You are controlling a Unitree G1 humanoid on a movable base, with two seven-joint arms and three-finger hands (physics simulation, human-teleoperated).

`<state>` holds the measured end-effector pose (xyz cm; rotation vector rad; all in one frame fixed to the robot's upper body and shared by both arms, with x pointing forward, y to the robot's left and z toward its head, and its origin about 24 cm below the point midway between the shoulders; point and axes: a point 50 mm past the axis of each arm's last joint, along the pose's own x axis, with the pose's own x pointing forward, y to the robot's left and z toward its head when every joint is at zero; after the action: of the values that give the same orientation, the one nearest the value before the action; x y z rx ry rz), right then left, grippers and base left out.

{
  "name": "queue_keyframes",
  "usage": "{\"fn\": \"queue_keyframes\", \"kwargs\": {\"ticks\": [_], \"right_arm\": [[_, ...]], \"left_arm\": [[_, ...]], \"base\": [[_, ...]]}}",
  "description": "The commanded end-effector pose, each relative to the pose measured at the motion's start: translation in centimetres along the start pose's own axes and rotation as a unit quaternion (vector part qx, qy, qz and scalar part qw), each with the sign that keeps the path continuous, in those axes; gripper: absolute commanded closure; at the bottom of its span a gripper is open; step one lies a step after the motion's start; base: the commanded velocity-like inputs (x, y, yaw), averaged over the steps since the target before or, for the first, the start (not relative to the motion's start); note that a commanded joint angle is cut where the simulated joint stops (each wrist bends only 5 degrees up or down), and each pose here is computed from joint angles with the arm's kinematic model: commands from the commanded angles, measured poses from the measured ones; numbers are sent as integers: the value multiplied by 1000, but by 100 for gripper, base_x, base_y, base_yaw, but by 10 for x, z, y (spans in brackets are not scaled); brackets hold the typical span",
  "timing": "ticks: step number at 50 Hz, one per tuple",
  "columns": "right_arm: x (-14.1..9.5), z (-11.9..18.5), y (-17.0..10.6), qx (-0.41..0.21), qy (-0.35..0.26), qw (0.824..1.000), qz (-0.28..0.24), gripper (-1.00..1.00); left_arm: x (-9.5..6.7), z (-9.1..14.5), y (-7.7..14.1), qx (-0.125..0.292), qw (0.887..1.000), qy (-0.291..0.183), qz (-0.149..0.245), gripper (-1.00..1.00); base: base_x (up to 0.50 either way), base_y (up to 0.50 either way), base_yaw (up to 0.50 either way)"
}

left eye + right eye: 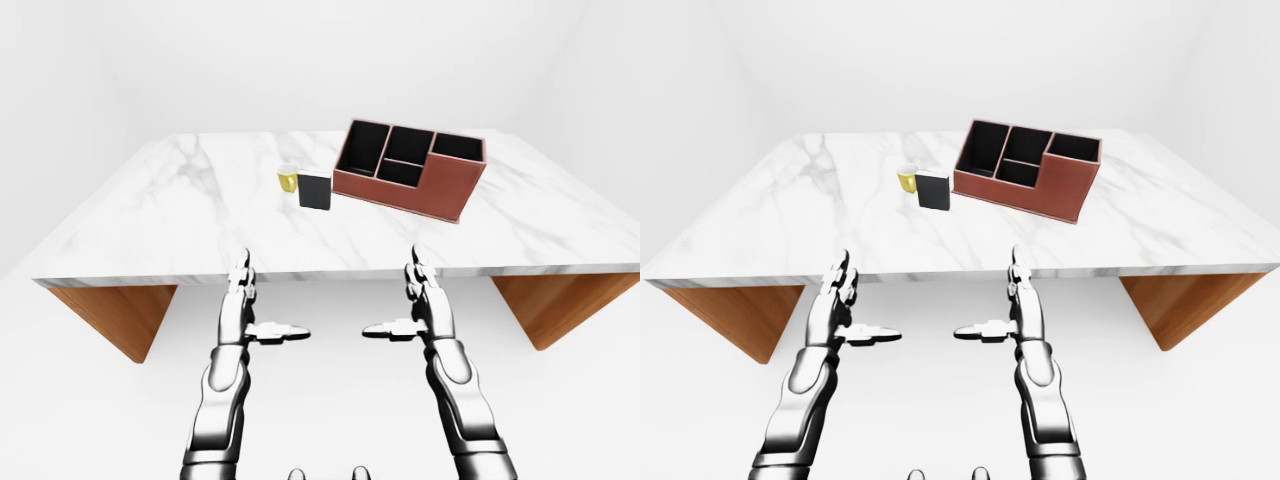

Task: Pick up the book and place it in the caddy.

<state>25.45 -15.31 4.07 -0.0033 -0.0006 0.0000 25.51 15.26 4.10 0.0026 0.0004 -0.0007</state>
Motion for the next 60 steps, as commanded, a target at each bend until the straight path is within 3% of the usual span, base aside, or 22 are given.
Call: {"fn": "queue_keyframes", "kwargs": {"ticks": [1, 15, 16, 28, 43, 51, 60], "right_arm": [[1, 3, -8, -6, -3, 1000, 2, -100], [-1, 15, -6, -20, -14, 1000, 15, -100], [-4, 17, -5, -17, -9, 999, 33, -100], [-12, 47, -4, -53, -72, 995, 36, -100], [9, 75, -16, -92, -122, 988, 11, -100], [20, 107, -21, -125, -179, 976, 7, -100], [22, 124, -21, -137, -209, 968, 14, -100]], "left_arm": [[7, 1, 5, 8, 1000, -1, 0, -100], [10, 13, 5, 21, 1000, -12, -3, -100], [9, 17, 5, 22, 1000, -15, -4, -100], [12, 31, 2, 44, 998, -36, -17, -100], [28, 51, -2, 73, 994, -71, -35, -100], [28, 51, -3, 87, 992, -83, -40, -100], [32, 57, -1, 83, 991, -98, -30, -100]], "base": [[0, 0, 0], [0, 0, 0], [0, 0, 0], [0, 0, 0], [0, 0, 0], [0, 0, 0], [0, 0, 0]]}}
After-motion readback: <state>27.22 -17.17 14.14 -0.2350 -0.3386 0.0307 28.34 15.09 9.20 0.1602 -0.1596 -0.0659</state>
